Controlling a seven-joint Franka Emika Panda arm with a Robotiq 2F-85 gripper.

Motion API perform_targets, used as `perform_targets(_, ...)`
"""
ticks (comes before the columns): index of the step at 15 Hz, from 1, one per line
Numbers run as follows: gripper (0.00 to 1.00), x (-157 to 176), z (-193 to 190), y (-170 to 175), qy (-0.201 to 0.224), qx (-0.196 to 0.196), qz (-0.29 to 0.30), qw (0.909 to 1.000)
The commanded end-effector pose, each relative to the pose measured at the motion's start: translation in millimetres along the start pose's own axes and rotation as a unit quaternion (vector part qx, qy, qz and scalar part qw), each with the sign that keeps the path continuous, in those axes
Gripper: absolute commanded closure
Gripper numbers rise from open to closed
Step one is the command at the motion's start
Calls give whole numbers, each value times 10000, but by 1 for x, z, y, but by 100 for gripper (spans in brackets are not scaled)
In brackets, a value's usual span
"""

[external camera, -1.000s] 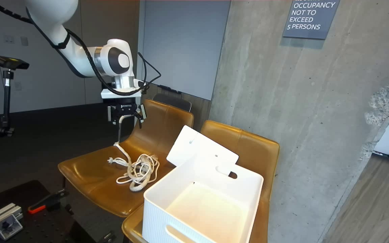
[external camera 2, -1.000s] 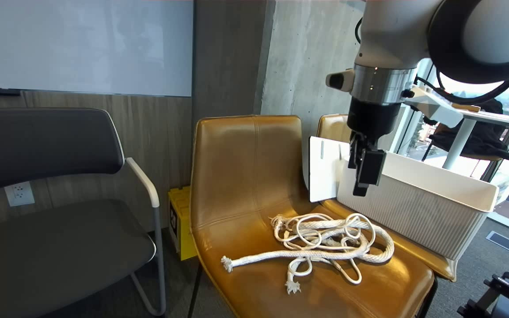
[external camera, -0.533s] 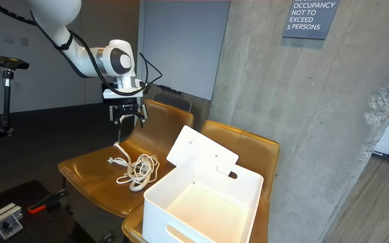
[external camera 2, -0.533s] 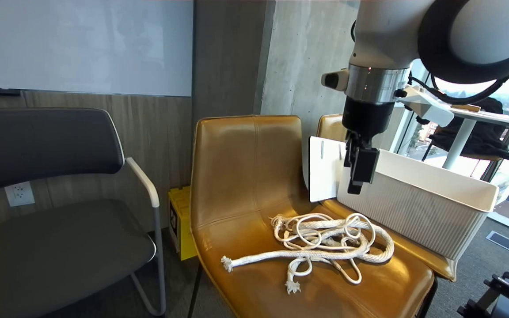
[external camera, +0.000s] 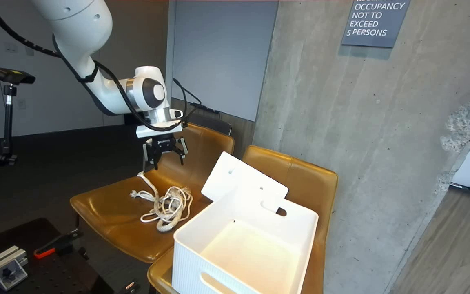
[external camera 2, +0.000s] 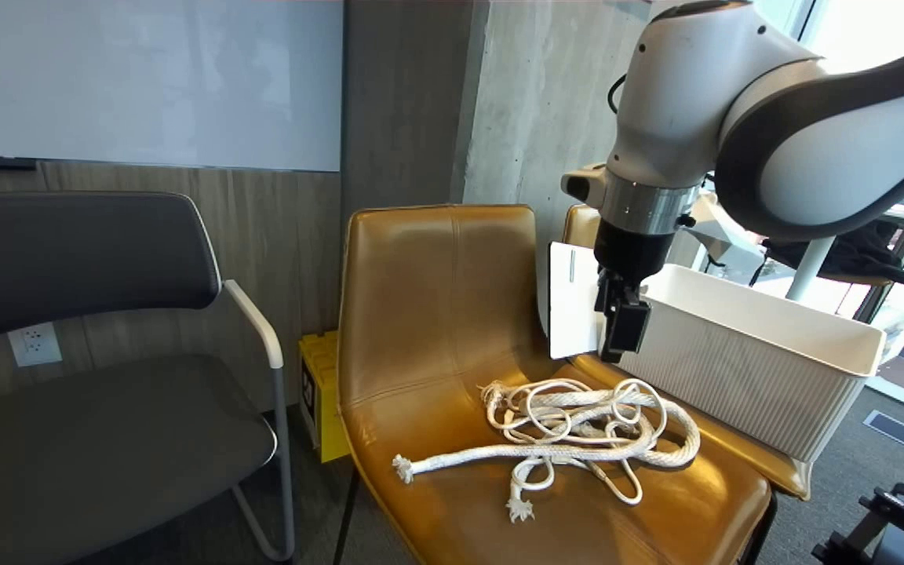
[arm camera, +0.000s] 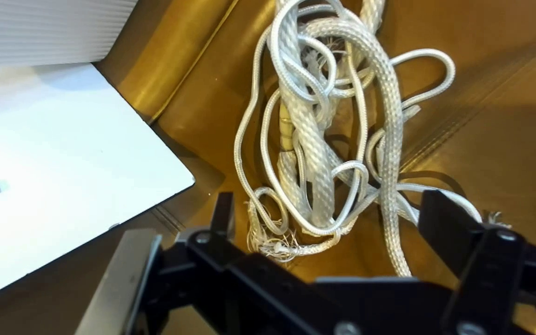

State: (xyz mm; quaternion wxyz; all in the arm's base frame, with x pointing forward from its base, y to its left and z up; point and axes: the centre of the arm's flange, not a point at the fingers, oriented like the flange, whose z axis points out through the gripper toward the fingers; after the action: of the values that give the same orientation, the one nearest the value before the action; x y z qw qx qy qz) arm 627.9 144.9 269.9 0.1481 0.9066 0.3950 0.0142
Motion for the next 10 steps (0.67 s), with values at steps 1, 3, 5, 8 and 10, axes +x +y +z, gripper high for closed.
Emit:
perform_targets(1,0,6,34,11,29,-150,41,9999)
perform_targets(3,0,7,53,11,15,-86,96,9999)
perform_targets(5,0,9,71,13,-11,19,214,9998)
perform_targets(8,0,13,100,10,-66,217,389,9990)
perform_targets(10,0,10,121,3,-133,300,411,9986)
